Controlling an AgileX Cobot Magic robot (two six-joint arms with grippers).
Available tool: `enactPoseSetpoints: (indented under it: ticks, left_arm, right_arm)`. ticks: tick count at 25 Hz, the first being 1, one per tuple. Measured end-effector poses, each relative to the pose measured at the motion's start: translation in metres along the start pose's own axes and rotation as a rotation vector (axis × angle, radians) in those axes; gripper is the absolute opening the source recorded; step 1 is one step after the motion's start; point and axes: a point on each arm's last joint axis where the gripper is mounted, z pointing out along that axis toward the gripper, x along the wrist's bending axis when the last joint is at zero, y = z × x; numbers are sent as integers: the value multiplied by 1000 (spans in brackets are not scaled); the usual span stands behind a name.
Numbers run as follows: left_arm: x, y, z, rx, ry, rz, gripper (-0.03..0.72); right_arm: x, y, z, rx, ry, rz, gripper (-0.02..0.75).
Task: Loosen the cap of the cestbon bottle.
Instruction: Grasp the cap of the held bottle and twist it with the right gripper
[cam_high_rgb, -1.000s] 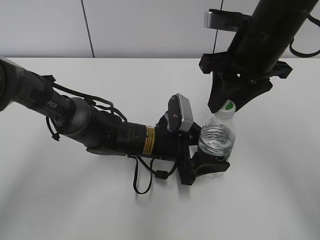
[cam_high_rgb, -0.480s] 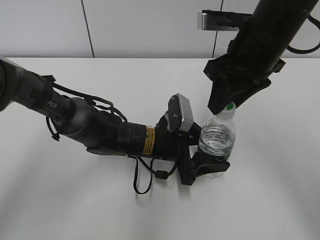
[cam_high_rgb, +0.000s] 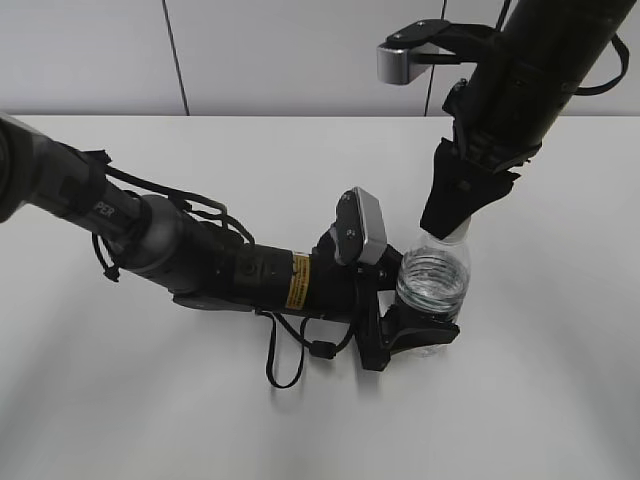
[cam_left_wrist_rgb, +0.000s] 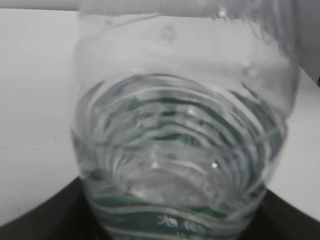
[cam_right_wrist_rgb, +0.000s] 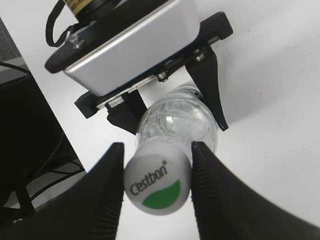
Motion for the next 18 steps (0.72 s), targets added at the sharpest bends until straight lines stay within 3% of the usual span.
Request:
enactPoseSetpoints:
  ticks: [2,4,6,8,11,14,18]
  left_arm:
    - [0,0,0,0,0,1,504]
    - [0,0,0,0,1,-1,504]
    - [0,0,0,0,1,-1,504]
    - [0,0,0,0,1,-1,504]
    - [0,0,0,0,1,-1,504]
    - [0,0,0,0,1,-1,504]
    - [0,0,0,0,1,-1,504]
  right_arm:
    - [0,0,0,-2,2,-3,327]
    - [0,0,0,-4,2,-4,422]
    - [3,2,-3,-25,11,30,568]
    - [8,4,-10,-60,22,118,633]
    - [14,4,-22,-94,21,308,652]
    - [17,3,-29,-103,20,611,652]
    - [15,0,-29,-88,-3,918,612]
